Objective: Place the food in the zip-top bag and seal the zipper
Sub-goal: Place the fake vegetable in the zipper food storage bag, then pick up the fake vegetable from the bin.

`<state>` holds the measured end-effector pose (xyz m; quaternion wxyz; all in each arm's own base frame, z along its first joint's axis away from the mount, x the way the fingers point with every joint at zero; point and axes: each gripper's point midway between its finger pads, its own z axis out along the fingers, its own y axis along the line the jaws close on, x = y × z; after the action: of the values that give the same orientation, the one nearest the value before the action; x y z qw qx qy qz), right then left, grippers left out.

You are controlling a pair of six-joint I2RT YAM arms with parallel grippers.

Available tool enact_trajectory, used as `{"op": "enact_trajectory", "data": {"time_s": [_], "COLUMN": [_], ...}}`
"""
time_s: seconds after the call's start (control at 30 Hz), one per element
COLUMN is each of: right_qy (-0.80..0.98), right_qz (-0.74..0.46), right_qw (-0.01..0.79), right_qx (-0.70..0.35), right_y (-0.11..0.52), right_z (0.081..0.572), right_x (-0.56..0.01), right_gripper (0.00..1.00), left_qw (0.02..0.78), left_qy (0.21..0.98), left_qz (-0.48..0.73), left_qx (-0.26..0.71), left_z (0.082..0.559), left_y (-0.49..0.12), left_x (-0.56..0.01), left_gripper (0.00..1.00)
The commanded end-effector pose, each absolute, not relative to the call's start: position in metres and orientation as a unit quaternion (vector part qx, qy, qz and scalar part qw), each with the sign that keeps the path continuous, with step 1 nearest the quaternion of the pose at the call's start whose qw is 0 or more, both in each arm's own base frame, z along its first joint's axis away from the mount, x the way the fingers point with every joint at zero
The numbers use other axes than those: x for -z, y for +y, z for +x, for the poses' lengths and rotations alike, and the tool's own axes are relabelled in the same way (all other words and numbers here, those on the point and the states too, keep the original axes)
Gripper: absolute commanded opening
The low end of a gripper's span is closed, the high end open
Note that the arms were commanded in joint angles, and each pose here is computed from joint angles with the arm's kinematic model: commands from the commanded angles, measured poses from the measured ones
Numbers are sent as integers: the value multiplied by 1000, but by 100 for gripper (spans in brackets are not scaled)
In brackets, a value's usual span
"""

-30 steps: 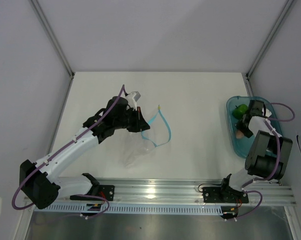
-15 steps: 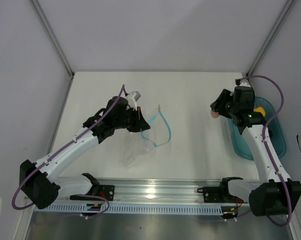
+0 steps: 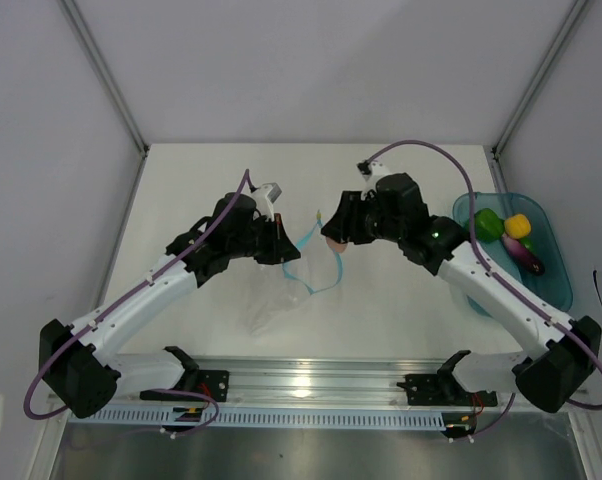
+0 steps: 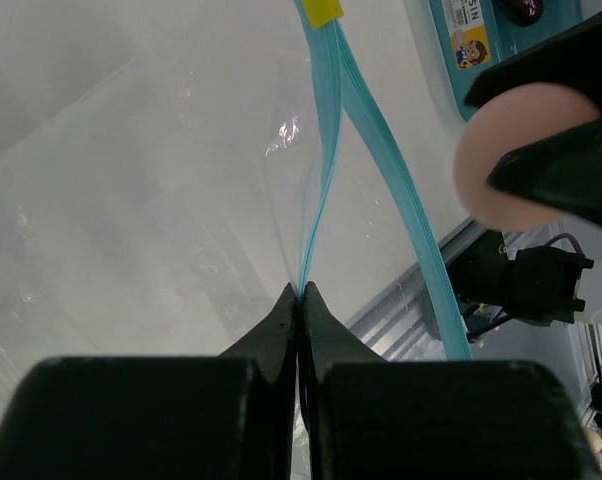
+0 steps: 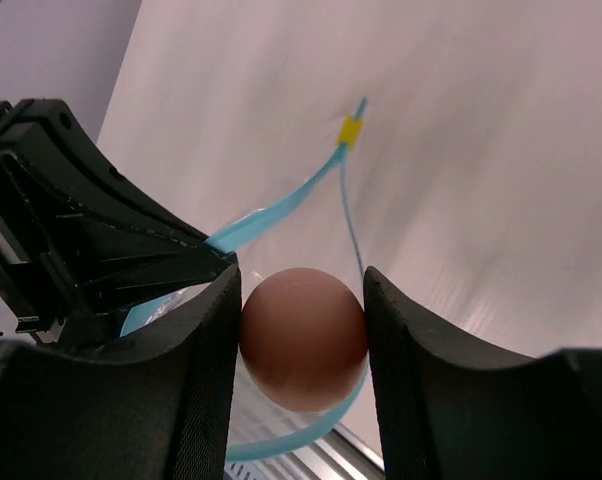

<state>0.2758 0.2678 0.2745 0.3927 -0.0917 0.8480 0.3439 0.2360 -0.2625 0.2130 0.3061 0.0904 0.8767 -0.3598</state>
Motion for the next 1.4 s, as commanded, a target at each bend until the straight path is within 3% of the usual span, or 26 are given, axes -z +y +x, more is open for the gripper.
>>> {"op": "enact_trajectory", "data": {"time_s": [0.0, 0.07, 0.13, 0.2, 0.37, 0.6, 0.8, 1.07, 1.37], "right_qy": [839, 845, 847, 850, 855, 860, 867, 876, 870], "right_qz": [-106, -113, -121, -128, -127, -85, -1, 168, 196], "right_qw": [404, 400, 397, 391, 392, 427, 462, 452, 380], "right_qx": [-350, -337, -331, -330, -315, -265, -187, 3, 245], "right_y": [296, 303, 307, 310, 305, 271, 186, 14, -92], "right_z": [274, 270, 270, 267, 266, 284, 324, 369, 381], "right_x": [-287, -282, -280, -277, -277, -284, -290, -249, -196], "right_gripper": [26, 30, 40, 61, 88, 90, 90, 91, 92], "left_qw": [326, 329, 332, 334, 334, 335, 339, 332, 324], "left_qy": [857, 856, 854, 853, 852, 851, 851, 852, 853], "left_qz": [96, 97, 97, 97, 98, 99, 100, 101, 106], "left_qx": [387, 387, 389, 389, 391, 393, 389, 393, 395], "left_z": [237, 237, 237, 237, 237, 235, 235, 233, 230], "left_y": [-271, -271, -270, -270, -271, -270, -267, -269, -271], "left_x": [-241, -242, -245, -247, -247, -248, -249, -244, -238], "left_gripper": [1, 1, 1, 1, 1, 0, 0, 1, 1]}}
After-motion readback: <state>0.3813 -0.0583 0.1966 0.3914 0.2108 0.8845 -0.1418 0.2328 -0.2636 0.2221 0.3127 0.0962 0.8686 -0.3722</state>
